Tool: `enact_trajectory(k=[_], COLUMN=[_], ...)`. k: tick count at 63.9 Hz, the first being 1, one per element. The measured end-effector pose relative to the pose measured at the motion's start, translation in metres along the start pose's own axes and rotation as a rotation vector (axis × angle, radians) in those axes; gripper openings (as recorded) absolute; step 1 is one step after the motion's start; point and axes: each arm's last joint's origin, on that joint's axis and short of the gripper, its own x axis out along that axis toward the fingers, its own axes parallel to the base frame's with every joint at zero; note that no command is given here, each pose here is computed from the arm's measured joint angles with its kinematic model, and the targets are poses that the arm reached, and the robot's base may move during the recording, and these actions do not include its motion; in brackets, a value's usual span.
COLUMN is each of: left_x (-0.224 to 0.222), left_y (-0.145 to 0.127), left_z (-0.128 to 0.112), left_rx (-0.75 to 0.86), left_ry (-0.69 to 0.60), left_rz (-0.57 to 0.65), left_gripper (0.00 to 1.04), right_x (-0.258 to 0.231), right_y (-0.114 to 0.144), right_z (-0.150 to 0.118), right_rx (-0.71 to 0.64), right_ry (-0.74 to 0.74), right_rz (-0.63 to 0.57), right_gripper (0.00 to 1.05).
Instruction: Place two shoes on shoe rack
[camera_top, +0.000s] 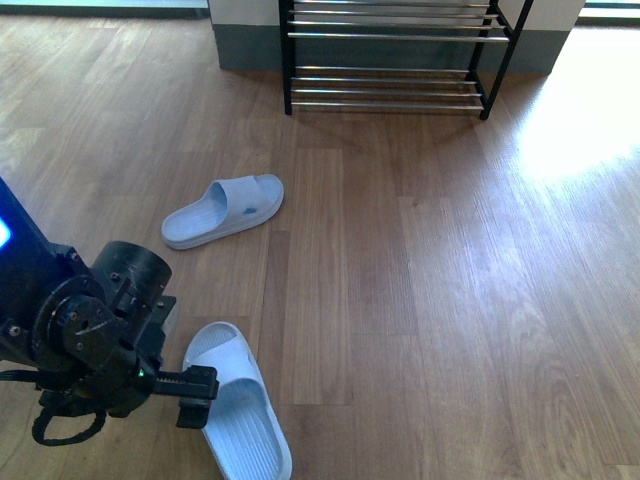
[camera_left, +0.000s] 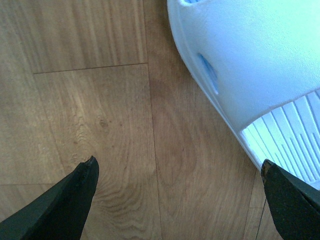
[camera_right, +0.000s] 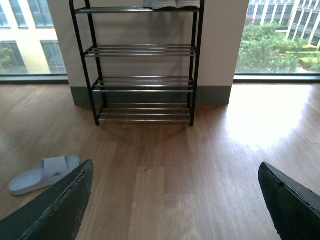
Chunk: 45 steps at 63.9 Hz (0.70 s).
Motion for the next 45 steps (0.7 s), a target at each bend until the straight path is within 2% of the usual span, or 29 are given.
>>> enact_trajectory(k=[32,45], left_x=[0.048,0.057], left_y=[-0.025,-0.030], left_z=[0.015,0.014], left_rx=[0.066,0.134], left_ry=[0.005,-0.007], left_rz=[-0.049,0.018], left_gripper=[0.95,0.95], right_x=[0.000,0.000], right_y=[0.000,0.000], right_z=[0.000,0.000], right_rx=[0.000,0.000], right_ry=[0.000,0.000], right_rz=[0.000,0.000], right_gripper=[0.96,0.96])
